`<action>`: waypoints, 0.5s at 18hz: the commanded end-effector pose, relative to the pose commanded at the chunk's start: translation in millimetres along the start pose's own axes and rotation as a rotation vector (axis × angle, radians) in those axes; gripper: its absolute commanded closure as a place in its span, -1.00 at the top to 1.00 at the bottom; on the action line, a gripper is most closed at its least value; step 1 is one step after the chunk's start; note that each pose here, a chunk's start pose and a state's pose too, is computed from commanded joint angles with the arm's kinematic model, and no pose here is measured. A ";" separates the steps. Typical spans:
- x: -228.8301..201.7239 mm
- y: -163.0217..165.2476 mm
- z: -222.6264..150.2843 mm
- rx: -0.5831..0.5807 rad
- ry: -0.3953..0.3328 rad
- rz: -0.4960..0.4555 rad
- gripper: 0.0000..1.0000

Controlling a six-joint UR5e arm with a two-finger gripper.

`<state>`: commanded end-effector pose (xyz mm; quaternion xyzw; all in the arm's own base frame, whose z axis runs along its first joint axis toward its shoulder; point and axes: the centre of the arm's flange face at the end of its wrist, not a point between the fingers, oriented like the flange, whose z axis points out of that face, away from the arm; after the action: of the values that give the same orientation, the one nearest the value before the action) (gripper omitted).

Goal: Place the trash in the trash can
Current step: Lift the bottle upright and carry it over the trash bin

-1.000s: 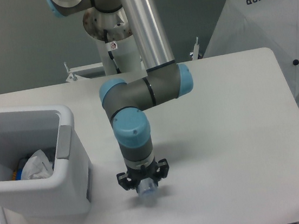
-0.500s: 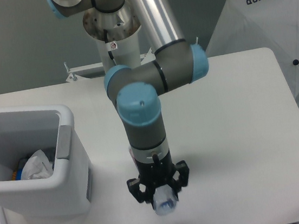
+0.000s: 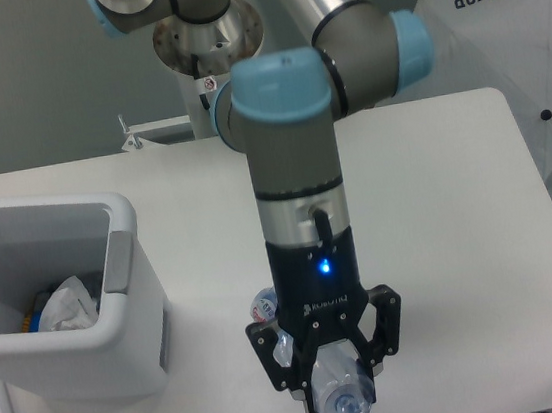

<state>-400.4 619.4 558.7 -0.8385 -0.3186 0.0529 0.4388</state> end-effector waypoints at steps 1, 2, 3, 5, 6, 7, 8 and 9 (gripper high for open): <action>3.7 -1.9 -5.5 0.007 0.003 -0.016 0.19; 9.0 -3.9 -12.1 0.015 0.009 -0.031 0.19; 15.5 -4.8 -19.4 0.021 0.017 -0.040 0.19; 42.4 -4.1 -33.7 0.027 0.069 -0.036 0.19; 48.1 -5.3 -39.5 0.032 0.084 -0.050 0.19; 58.0 -6.7 -48.7 0.039 0.098 -0.076 0.19; 66.6 -9.6 -63.1 0.051 0.108 -0.105 0.19; 71.7 -9.1 -69.4 0.054 0.121 -0.118 0.19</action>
<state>-322.5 616.1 621.7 -0.8079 -0.3389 -0.0153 0.4819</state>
